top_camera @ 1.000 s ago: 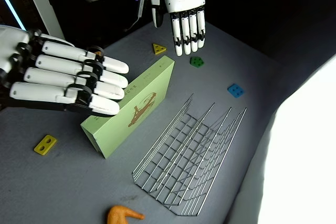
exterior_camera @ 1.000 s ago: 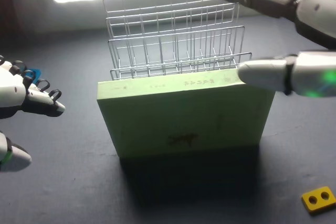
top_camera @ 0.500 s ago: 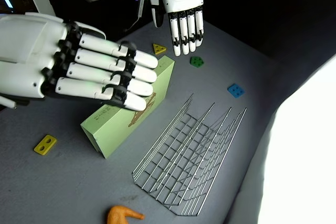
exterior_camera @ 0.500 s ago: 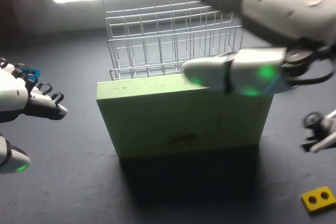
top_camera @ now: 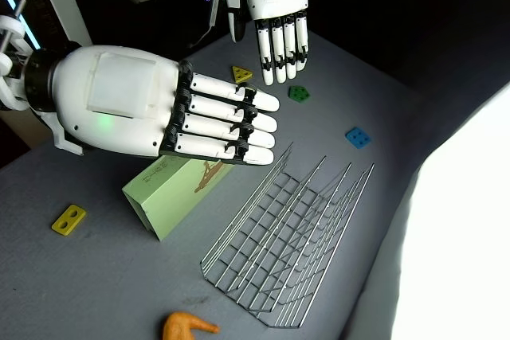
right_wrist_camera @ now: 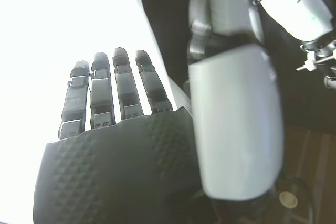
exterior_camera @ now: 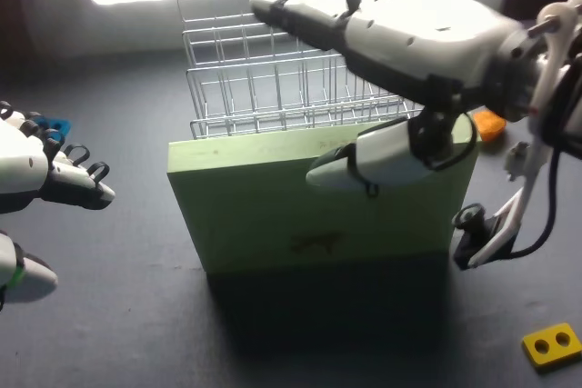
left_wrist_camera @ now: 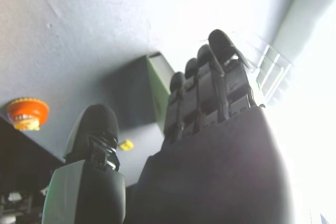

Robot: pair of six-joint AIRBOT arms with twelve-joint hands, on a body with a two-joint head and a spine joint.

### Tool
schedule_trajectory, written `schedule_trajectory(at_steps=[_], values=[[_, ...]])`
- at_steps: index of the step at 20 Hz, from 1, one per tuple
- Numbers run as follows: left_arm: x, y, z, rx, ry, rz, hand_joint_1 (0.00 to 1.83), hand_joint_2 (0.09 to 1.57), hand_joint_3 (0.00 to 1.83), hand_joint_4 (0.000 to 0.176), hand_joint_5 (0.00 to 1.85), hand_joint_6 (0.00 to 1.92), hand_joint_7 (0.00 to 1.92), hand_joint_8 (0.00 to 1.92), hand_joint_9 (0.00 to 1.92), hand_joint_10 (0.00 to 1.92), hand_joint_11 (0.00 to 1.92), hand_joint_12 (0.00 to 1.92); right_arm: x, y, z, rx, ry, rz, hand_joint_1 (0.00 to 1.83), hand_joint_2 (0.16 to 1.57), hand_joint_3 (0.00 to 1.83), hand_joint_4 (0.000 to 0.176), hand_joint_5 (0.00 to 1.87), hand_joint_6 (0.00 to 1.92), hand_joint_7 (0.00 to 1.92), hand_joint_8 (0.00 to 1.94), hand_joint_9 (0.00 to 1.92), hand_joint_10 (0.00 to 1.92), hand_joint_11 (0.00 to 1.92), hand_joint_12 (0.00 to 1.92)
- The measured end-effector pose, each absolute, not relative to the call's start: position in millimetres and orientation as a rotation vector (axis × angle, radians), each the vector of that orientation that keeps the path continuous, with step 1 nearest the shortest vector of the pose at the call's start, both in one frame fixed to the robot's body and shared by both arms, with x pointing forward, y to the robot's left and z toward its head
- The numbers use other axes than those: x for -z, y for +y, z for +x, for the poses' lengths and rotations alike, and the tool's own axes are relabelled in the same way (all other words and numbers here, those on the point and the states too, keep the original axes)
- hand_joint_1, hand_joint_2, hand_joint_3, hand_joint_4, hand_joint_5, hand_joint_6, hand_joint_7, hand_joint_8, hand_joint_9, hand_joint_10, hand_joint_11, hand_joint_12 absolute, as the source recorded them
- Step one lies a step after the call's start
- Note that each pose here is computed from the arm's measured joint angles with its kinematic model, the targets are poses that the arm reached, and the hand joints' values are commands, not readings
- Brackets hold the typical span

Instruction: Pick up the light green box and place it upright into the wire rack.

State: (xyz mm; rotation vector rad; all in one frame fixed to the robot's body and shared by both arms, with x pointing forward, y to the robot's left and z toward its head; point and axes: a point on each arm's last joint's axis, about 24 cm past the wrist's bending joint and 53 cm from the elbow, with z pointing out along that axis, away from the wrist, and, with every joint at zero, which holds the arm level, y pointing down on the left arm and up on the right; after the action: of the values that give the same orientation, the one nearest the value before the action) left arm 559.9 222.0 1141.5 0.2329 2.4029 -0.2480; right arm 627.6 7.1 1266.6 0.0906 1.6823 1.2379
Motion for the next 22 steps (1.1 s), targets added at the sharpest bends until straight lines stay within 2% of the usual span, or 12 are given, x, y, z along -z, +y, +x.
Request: schedule_trajectory(at_steps=[3, 5, 8, 10, 16, 17, 19, 21, 22], values=[[-1142, 222, 560, 0.247, 2.403, 0.233, 0.4, 1.37, 0.01, 0.0, 0.19, 0.01, 0.18, 0.01, 0.19, 0.01, 0.0, 0.7, -1256, 16, 631, -1.256, 1.728, 0.123, 0.87, 0.94, 0.0, 0.0, 0.0, 0.0, 0.0, 0.0, 0.0, 0.0, 0.0, 0.0], [-1141, 222, 560, 0.247, 2.403, 0.233, 0.35, 1.41, 0.03, 0.0, 0.2, 0.01, 0.18, 0.0, 0.17, 0.0, 0.0, 0.67, -1247, 16, 633, -1.258, 1.763, 0.145, 0.97, 0.93, 0.0, 0.0, 0.0, 0.0, 0.0, 0.0, 0.0, 0.0, 0.0, 0.0], [-1142, 222, 560, 0.248, 2.401, 0.232, 0.41, 1.39, 0.01, 0.0, 0.18, 0.0, 0.16, 0.0, 0.16, 0.0, 0.0, 0.71, -1245, 18, 632, -1.257, 1.77, 0.136, 1.0, 0.94, 0.0, 0.0, 0.0, 0.0, 0.0, 0.0, 0.0, 0.0, 0.0, 0.0], [-1142, 221, 559, 0.249, 2.403, 0.235, 0.37, 1.4, 0.02, 0.0, 0.19, 0.0, 0.2, 0.01, 0.2, 0.01, 0.0, 0.73, -1236, 21, 629, -1.244, 1.79, 0.114, 1.05, 0.92, 0.0, 0.0, 0.0, 0.0, 0.0, 0.0, 0.0, 0.0, 0.0, 0.0], [-1141, 216, 556, 0.256, 2.403, 0.253, 0.3, 1.38, 0.0, 0.0, 0.16, 0.0, 0.2, 0.0, 0.2, 0.0, 0.0, 0.66, -1229, 26, 628, -1.23, 1.798, 0.104, 1.04, 0.95, 0.0, 0.0, 0.0, 0.0, 0.0, 0.0, 0.0, 0.0, 0.0, 0.0], [-1142, 215, 555, 0.258, 2.402, 0.255, 0.32, 1.37, 0.0, 0.0, 0.15, 0.0, 0.19, 0.0, 0.2, 0.0, 0.0, 0.65, -1228, 26, 627, -1.231, 1.801, 0.102, 1.09, 0.93, 0.0, 0.0, 0.0, 0.0, 0.01, 0.0, 0.0, 0.0, 0.0, 0.0], [-1142, 214, 555, 0.257, 2.4, 0.26, 0.35, 1.37, 0.0, 0.0, 0.16, 0.0, 0.2, 0.0, 0.2, 0.0, 0.0, 0.65, -1222, 27, 627, -1.225, 1.81, 0.102, 1.06, 0.96, 0.01, 0.0, 0.0, 0.0, 0.02, 0.01, 0.0, 0.0, 0.0, 0.0], [-1142, 214, 555, 0.256, 2.401, 0.26, 0.32, 1.37, 0.0, 0.0, 0.16, 0.0, 0.21, 0.0, 0.2, 0.0, 0.0, 0.64, -1221, 27, 629, -1.223, 1.81, 0.107, 1.06, 0.96, 0.01, 0.0, 0.04, 0.02, 0.09, 0.03, 0.04, 0.02, 0.02, 0.01], [-1142, 214, 555, 0.255, 2.4, 0.26, 0.34, 1.37, 0.0, 0.0, 0.17, 0.0, 0.22, 0.01, 0.21, 0.0, 0.0, 0.64, -1222, 27, 630, -1.221, 1.807, 0.108, 1.08, 0.95, 0.0, 0.0, 0.1, 0.01, 0.14, 0.01, 0.09, 0.02, 0.0, 0.14]])
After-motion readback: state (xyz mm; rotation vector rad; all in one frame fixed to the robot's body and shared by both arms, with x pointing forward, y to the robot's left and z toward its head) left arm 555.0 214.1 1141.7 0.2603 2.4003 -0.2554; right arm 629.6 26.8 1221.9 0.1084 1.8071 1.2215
